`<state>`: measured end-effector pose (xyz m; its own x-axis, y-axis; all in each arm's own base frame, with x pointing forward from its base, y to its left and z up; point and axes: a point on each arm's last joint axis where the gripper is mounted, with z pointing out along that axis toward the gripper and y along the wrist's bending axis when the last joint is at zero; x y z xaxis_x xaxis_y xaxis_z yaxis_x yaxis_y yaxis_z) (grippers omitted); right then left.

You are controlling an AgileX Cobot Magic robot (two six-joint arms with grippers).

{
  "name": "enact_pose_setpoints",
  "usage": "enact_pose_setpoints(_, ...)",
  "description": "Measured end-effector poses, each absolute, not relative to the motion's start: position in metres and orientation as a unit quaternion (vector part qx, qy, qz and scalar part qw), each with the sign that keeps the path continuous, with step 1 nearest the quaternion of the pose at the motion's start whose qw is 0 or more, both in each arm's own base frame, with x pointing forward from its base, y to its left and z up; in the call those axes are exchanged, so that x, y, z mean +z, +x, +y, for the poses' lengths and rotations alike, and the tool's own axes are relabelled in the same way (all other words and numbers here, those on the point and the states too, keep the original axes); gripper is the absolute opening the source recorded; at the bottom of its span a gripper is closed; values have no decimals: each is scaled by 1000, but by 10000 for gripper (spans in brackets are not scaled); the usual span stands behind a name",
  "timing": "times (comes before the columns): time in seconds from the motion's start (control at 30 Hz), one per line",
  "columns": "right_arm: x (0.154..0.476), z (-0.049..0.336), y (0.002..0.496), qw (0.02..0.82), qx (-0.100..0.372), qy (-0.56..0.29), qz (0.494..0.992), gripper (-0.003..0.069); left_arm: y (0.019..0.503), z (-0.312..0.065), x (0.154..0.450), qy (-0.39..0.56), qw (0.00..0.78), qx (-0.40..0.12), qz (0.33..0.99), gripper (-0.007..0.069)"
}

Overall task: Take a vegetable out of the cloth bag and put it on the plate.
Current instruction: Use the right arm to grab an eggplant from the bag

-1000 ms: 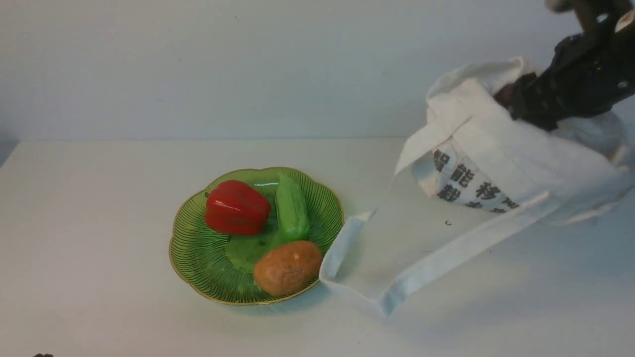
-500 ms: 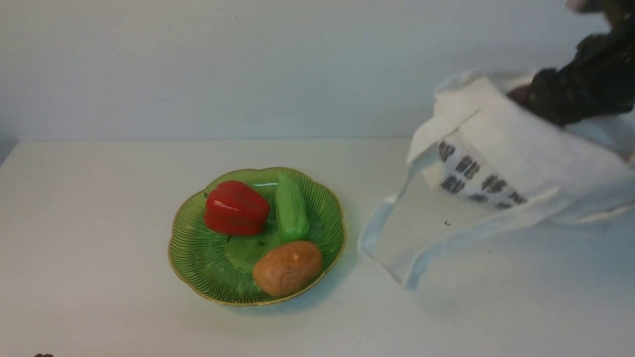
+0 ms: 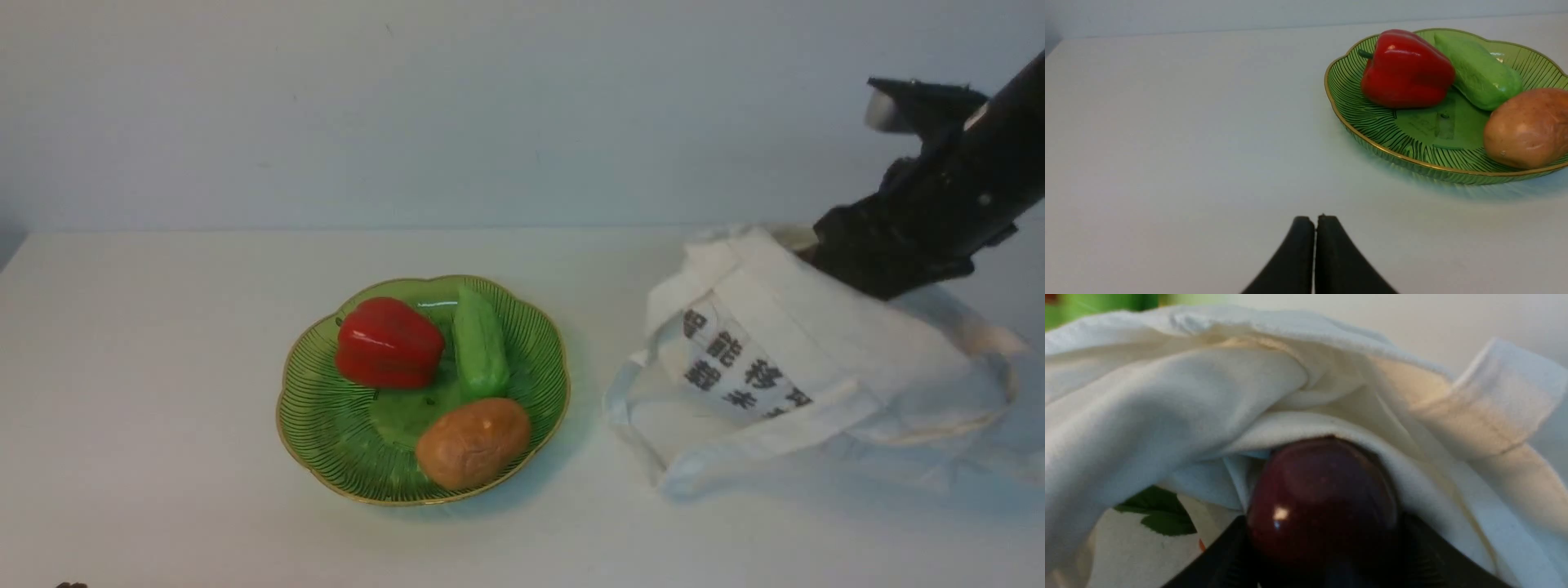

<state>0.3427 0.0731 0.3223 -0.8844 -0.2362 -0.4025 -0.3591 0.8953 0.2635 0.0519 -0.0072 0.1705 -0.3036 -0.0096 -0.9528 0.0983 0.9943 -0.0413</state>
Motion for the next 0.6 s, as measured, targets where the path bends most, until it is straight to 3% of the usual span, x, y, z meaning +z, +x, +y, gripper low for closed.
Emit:
enact_pose_setpoints(0.1,355,77,328,233,163,-176,942,396,52,-7,171,28,589,-46,806,-8)
enact_pose_setpoints(0.13,382,79,316,290,142,-191,927,396,52,-7,171,28,589,-46,806,-8)
enact_pose_setpoints(0.23,419,76,297,393,80,-210,892,396,52,-7,171,28,589,-46,806,-8)
enact_pose_setpoints(0.33,433,62,297,466,-5,-186,865,396,52,-7,171,28,589,-46,806,-8)
enact_pose_setpoints(0.37,432,61,297,467,-9,-182,865,396,52,-7,171,28,589,-46,806,-8)
enact_pose_setpoints(0.43,414,42,311,434,-57,-117,891,396,52,-7,171,28,589,-46,806,-8)
enact_pose_setpoints(0.5,377,29,323,320,-74,-68,942,396,52,-7,171,28,589,-46,806,-8)
enact_pose_setpoints(0.6,333,31,333,197,-43,-81,976,396,52,-7,171,28,589,-46,806,-8)
